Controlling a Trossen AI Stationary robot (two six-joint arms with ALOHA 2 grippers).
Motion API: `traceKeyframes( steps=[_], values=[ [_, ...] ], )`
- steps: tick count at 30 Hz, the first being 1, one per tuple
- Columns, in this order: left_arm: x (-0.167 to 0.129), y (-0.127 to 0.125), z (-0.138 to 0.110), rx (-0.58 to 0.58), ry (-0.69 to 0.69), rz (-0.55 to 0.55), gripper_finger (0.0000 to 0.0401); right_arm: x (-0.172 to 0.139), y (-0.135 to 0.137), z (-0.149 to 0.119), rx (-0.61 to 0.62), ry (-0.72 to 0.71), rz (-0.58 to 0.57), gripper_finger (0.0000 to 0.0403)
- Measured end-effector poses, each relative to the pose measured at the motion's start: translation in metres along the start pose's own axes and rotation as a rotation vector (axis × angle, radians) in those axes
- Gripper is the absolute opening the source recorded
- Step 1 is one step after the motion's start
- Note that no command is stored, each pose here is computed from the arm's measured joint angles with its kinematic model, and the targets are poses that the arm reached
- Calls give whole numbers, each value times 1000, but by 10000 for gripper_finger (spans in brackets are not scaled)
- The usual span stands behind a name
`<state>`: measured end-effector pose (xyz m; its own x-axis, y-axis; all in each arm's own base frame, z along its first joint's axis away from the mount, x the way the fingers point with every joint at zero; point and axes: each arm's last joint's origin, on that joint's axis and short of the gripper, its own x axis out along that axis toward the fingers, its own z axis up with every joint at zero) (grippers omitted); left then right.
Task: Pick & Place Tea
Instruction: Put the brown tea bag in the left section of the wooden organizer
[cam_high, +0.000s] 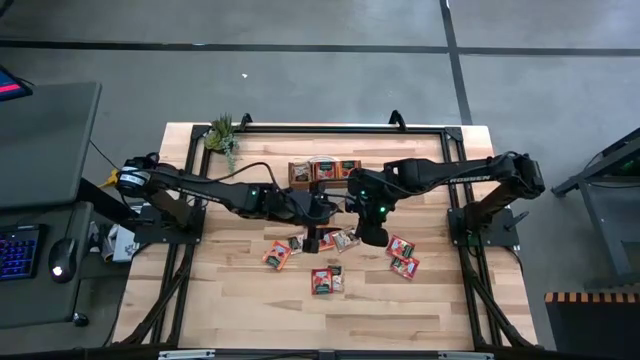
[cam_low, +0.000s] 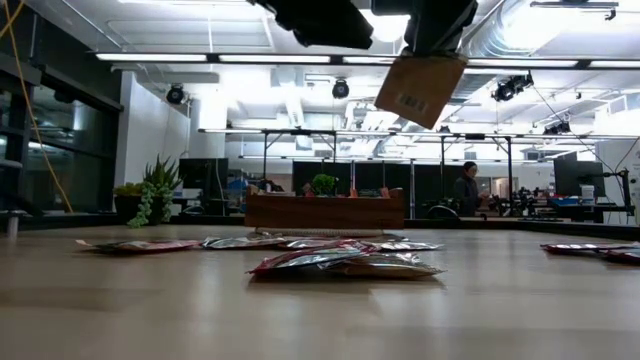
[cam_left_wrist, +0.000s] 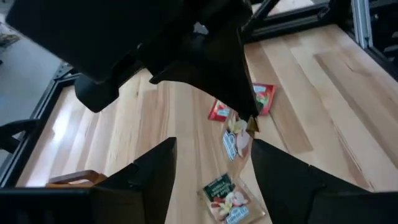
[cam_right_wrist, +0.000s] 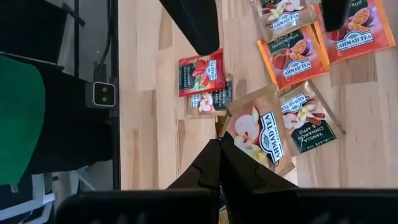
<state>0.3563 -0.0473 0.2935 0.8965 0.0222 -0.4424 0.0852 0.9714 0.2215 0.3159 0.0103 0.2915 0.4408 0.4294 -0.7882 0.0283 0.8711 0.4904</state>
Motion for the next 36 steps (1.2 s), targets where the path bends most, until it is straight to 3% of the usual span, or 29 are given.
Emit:
traceKeyframes(
  steps=[31, 36],
  values=[
    [-1, 2, 5, 0, -23, 21, 206, -29, 2, 22, -67, -136, -35, 0],
    [-1, 2, 6, -5, -30, 22, 188, -29, 2, 23, -68, -140, -37, 0]
  ],
)
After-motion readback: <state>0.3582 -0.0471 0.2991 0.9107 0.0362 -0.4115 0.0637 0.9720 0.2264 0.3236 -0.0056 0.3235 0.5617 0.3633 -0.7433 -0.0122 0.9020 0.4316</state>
